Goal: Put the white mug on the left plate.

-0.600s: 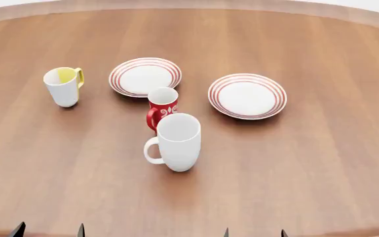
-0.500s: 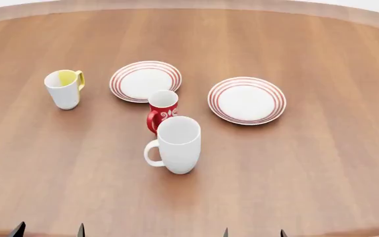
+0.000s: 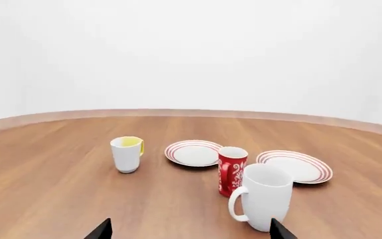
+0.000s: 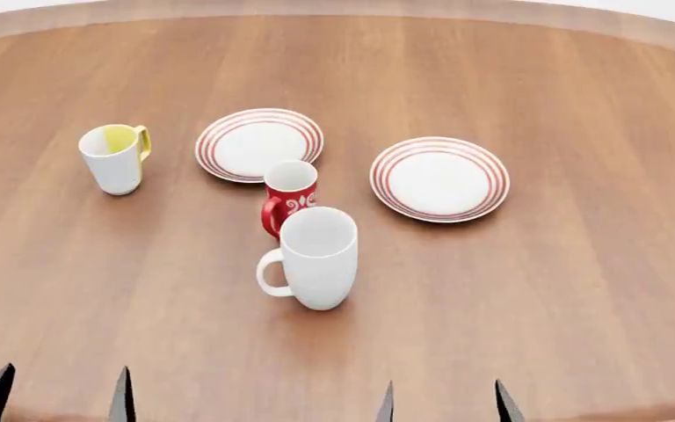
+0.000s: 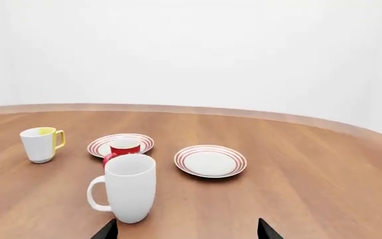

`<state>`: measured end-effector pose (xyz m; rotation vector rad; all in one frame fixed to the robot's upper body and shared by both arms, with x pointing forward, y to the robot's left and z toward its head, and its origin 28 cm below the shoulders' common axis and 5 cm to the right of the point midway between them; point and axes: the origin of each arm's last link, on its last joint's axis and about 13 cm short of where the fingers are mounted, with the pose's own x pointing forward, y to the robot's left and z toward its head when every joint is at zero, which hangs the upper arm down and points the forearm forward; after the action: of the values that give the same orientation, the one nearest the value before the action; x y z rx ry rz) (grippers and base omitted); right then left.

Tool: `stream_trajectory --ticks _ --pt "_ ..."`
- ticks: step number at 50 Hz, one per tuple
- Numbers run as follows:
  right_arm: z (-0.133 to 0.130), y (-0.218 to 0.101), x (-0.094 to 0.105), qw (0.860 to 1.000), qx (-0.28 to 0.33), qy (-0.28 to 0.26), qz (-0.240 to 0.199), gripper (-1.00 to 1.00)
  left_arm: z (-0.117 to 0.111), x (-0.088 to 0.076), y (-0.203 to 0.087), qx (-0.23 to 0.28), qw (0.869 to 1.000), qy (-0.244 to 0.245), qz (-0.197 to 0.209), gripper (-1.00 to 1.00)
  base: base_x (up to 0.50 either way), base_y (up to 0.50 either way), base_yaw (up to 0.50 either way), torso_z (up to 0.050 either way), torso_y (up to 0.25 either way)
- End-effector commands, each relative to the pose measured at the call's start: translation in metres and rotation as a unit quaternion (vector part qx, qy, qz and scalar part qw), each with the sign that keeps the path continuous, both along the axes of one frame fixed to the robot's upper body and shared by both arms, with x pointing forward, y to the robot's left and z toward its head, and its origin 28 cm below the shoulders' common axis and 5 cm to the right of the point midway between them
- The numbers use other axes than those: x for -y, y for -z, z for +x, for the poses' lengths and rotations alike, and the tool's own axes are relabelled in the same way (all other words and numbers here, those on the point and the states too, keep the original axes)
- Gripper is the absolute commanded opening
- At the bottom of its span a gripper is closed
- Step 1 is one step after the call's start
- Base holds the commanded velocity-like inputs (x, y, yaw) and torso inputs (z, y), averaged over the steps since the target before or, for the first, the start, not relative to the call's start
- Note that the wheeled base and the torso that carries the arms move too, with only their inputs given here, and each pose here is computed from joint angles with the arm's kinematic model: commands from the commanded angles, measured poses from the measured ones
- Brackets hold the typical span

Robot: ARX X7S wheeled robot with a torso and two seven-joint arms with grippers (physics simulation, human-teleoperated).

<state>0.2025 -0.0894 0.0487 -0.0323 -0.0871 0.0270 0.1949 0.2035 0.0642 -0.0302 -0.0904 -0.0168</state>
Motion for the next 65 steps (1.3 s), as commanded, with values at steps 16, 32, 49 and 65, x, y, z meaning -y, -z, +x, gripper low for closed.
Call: stream_trajectory --ticks 16,32,49,65 --pt "-0.036 -0.118 -0.014 0.986 0.163 -0.021 -0.041 1.00 -0.043 -0.006 -0.103 0.159 0.986 -0.014 -0.041 1.00 0.00 0.00 0.00 0.000 0.000" --pt "-0.037 -0.127 -0.013 0.983 0.175 -0.007 -0.051 1.00 -0.046 -0.003 -0.107 0.165 0.985 -0.003 -0.042 1.00 0.00 0.00 0.00 0.000 0.000" --pt "-0.039 -0.128 -0.012 0.981 0.187 -0.006 -0.046 1.00 -0.049 -0.002 -0.109 0.166 0.985 0.002 -0.040 1.00 0.46 0.00 0.00 0.000 0.000" --pt "-0.040 -0.131 -0.013 0.981 0.189 -0.007 -0.046 1.00 -0.051 -0.002 -0.110 0.167 0.985 0.006 -0.039 1.00 0.50 0.00 0.00 0.000 0.000"
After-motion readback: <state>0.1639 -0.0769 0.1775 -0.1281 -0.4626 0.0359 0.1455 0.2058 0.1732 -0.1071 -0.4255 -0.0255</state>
